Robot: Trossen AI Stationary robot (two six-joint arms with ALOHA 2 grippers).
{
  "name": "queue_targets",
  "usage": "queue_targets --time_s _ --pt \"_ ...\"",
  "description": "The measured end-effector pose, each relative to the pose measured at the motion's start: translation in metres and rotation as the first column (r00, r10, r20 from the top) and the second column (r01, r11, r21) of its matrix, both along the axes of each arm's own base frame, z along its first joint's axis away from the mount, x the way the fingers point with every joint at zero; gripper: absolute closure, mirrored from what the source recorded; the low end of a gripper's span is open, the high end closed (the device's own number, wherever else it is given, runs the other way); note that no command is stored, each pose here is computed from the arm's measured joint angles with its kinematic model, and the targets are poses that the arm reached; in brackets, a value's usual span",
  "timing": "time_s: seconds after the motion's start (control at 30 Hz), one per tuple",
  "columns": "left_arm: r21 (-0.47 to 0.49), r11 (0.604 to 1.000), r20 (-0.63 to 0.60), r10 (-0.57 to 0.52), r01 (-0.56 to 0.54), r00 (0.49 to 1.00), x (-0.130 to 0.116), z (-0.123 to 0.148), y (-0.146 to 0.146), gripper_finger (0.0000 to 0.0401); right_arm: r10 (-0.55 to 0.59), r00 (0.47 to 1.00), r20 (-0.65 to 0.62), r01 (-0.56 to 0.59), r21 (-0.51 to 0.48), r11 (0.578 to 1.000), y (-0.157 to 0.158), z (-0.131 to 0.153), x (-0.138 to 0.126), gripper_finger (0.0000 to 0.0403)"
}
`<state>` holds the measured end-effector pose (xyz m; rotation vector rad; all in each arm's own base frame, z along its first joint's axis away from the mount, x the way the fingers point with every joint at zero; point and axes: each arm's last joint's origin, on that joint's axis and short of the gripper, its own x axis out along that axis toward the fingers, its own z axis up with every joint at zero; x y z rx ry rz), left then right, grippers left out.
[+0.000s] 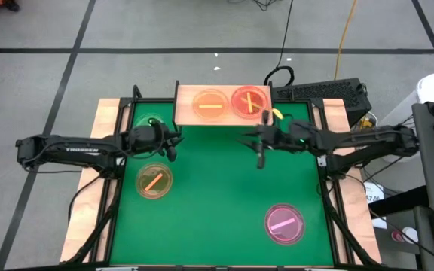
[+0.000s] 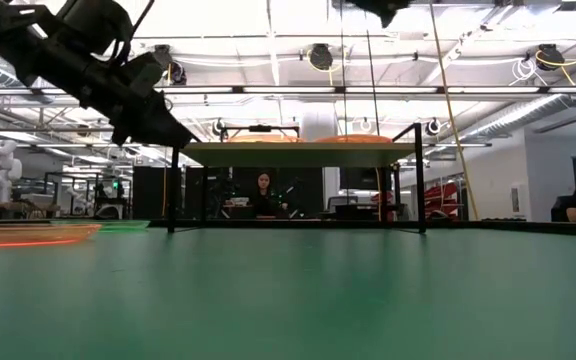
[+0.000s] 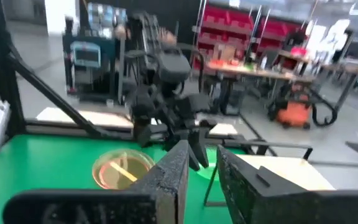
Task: Place and stack plates onto a shelf
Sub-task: Stack the green plate on top of the orange plate on the shelf
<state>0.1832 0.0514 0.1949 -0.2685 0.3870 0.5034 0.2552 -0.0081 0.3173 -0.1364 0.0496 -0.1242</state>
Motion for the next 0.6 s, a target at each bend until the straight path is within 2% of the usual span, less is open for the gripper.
queue_targets --time_s 0.1,0.2,0.3,0.47,0.6 --pt "-0.02 0.999 -0.085 0.045 -0.047 0.995 -0.001 0.005 0.001 0.0281 0.044 0.996 0.078 -0.047 0.037 0.998 0.011 -0.015 -0.02 0.0339" --pt "-0.001 0.988 -0.214 0.148 -0.152 0.966 -0.006 0.007 0.003 0.0281 0.083 0.98 0.182 -0.093 0.05 0.994 0.019 -0.029 -0.038 0.0339" --pt "-0.006 0.979 -0.282 0.195 -0.205 0.939 -0.01 0.01 0.003 0.0281 0.108 0.955 0.278 -0.124 0.038 0.992 0.024 -0.041 -0.052 0.0339" --pt "-0.063 0.947 -0.351 0.276 -0.316 0.895 -0.017 0.01 0.004 0.0281 0.096 0.945 0.313 -0.111 0.029 0.993 0.025 -0.053 -0.066 0.0339" --pt "-0.092 0.902 -0.458 0.337 -0.421 0.822 -0.023 -0.002 0.01 0.0281 0.046 0.95 0.309 -0.067 0.056 0.996 0.024 -0.056 -0.069 0.0339"
